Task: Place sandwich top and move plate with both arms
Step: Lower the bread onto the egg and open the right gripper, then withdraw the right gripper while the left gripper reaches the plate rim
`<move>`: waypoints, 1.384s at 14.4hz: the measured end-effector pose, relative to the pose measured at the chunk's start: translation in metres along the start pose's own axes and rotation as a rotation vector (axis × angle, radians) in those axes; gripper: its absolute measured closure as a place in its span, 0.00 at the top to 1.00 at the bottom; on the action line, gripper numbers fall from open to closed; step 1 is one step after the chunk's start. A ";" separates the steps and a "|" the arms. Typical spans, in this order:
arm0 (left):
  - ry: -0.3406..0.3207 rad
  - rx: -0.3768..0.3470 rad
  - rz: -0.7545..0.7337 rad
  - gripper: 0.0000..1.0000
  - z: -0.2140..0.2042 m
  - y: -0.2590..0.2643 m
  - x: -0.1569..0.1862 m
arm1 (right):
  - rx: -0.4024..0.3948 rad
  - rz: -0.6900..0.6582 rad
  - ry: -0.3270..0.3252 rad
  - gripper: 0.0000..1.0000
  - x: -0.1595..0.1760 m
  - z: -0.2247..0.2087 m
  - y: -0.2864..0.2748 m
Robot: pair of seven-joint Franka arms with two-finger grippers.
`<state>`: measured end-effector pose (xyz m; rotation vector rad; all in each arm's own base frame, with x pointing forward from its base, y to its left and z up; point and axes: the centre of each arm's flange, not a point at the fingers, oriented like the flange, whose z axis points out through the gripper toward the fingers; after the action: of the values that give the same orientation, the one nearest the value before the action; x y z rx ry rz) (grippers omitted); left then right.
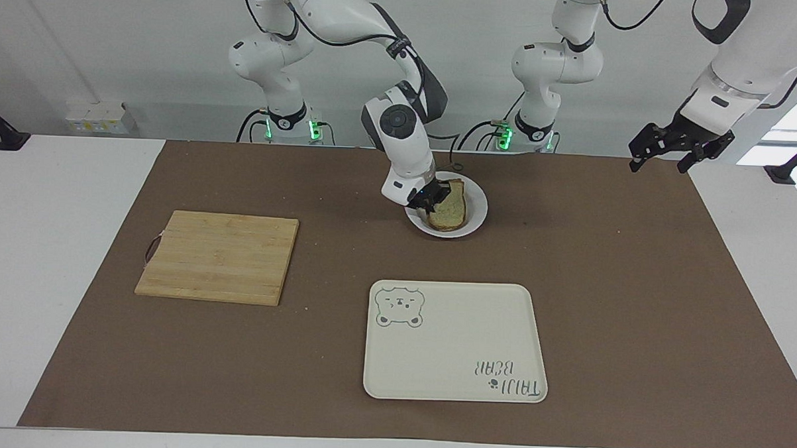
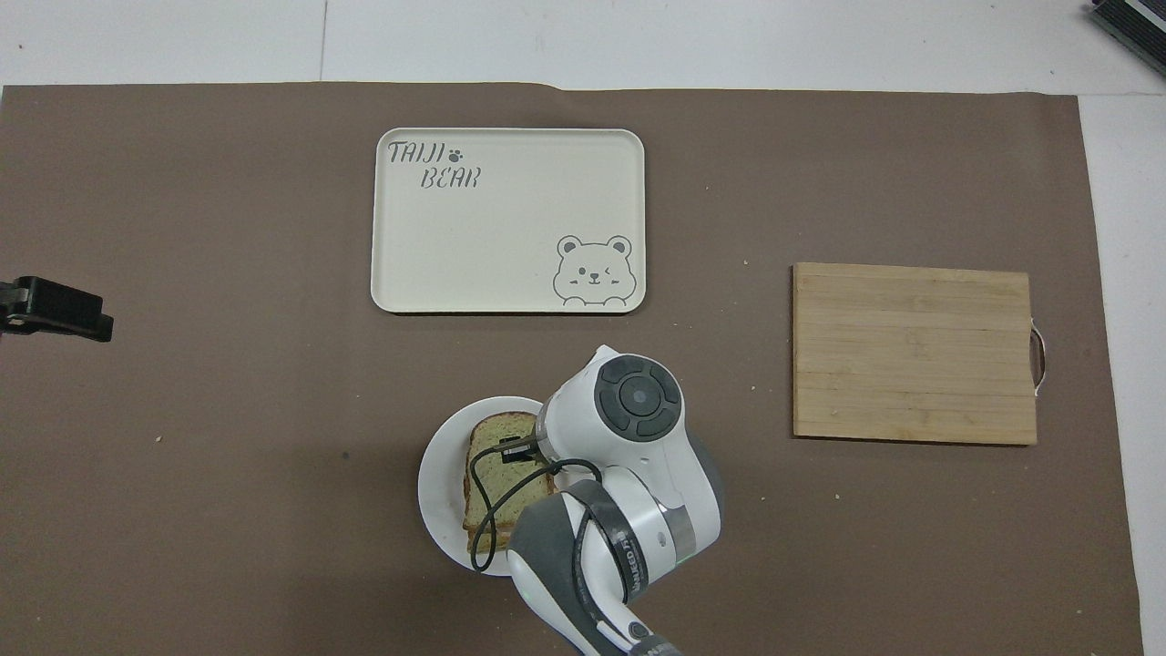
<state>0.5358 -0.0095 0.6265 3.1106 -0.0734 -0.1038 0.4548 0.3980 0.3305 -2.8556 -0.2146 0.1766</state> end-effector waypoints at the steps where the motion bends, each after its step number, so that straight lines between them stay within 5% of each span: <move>1: -0.011 -0.014 0.002 1.00 0.004 0.002 -0.001 | 0.000 0.001 0.000 0.14 0.000 0.000 0.000; 6: -0.104 -0.032 0.069 1.00 0.061 0.041 -0.022 | 0.002 0.014 0.021 0.70 0.008 -0.005 0.007; 9: -0.071 -0.085 0.094 1.00 0.099 0.064 -0.038 | -0.021 0.021 0.073 1.00 0.027 -0.026 0.027; 14: -0.052 -0.228 0.045 1.00 0.165 0.079 -0.050 | -0.089 0.028 0.196 1.00 0.055 -0.105 0.080; 20: -0.055 -0.422 0.038 1.00 0.204 0.103 -0.063 | -0.207 0.069 0.226 1.00 0.061 -0.199 0.140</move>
<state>0.4547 -0.1150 0.4299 2.6839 -0.0971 -0.1789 0.5612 0.2229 0.4761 -3.0578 -0.0932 -0.1643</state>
